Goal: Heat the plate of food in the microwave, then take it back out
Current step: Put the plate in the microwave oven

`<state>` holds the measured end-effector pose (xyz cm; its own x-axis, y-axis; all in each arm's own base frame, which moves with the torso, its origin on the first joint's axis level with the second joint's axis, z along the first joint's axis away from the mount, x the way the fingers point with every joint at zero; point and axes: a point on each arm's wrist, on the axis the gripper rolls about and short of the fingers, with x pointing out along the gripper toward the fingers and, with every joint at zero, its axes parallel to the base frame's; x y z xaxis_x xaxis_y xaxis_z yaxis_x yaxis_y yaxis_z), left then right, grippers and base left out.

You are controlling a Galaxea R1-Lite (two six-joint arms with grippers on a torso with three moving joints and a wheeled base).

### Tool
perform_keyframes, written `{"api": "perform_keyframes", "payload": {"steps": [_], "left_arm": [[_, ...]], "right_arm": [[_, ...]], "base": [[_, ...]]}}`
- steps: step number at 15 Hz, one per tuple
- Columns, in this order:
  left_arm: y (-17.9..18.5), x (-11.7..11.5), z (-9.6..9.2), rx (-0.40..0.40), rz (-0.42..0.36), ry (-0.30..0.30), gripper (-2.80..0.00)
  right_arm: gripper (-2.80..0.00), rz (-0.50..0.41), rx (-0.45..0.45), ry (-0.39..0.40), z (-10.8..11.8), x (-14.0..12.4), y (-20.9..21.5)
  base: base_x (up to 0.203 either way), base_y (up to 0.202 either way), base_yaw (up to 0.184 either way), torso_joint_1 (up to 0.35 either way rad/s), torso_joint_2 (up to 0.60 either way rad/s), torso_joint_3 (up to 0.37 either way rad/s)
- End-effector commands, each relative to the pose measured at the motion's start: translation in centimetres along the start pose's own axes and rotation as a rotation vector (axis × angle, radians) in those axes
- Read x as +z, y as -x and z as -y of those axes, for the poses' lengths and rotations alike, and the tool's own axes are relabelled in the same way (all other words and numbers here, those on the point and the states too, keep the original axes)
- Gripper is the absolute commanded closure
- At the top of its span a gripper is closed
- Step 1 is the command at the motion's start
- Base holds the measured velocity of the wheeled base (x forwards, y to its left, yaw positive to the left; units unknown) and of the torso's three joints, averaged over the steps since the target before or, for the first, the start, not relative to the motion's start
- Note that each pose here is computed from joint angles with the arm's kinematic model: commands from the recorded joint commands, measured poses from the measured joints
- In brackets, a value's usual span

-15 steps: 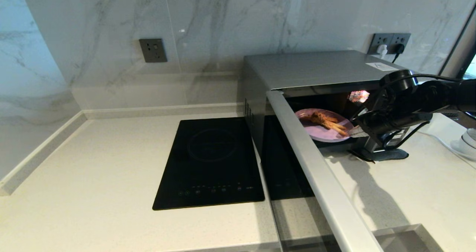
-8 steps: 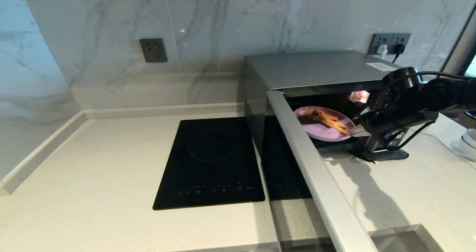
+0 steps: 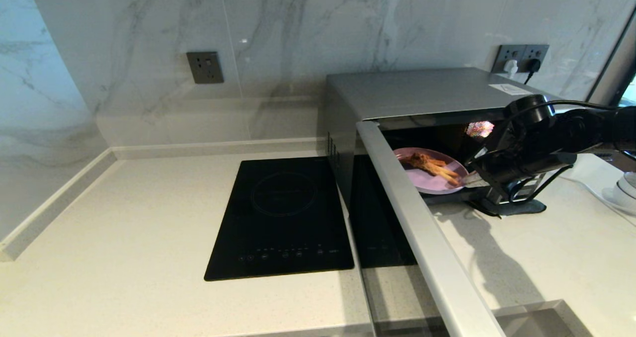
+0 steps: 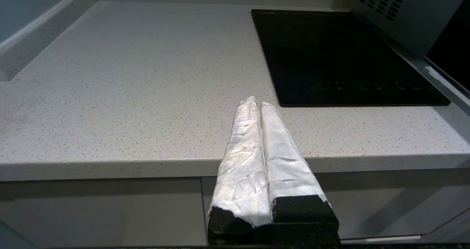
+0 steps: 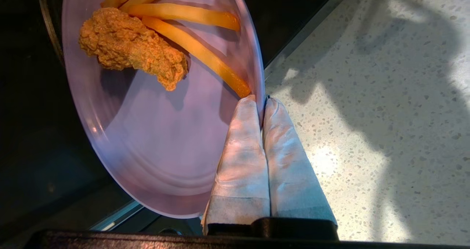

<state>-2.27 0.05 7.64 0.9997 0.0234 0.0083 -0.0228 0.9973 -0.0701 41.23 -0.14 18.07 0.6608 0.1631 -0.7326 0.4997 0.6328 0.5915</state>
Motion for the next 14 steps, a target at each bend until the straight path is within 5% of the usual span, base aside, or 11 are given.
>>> {"api": "perform_keyframes", "payload": {"steps": [1,14], "left_arm": [[-0.01,0.00,0.00,0.001,-0.001,0.001,0.00],[-0.01,0.00,0.00,0.001,-0.001,0.001,0.00]], "right_arm": [[0.00,-0.005,-0.016,-0.007,0.23,-0.08,-0.54],[0.00,0.020,-0.024,0.007,0.03,-0.38,-1.44]], "base": [[0.000,0.000,0.000,0.000,0.00,0.000],[0.000,0.000,0.000,0.000,0.00,0.000]]}}
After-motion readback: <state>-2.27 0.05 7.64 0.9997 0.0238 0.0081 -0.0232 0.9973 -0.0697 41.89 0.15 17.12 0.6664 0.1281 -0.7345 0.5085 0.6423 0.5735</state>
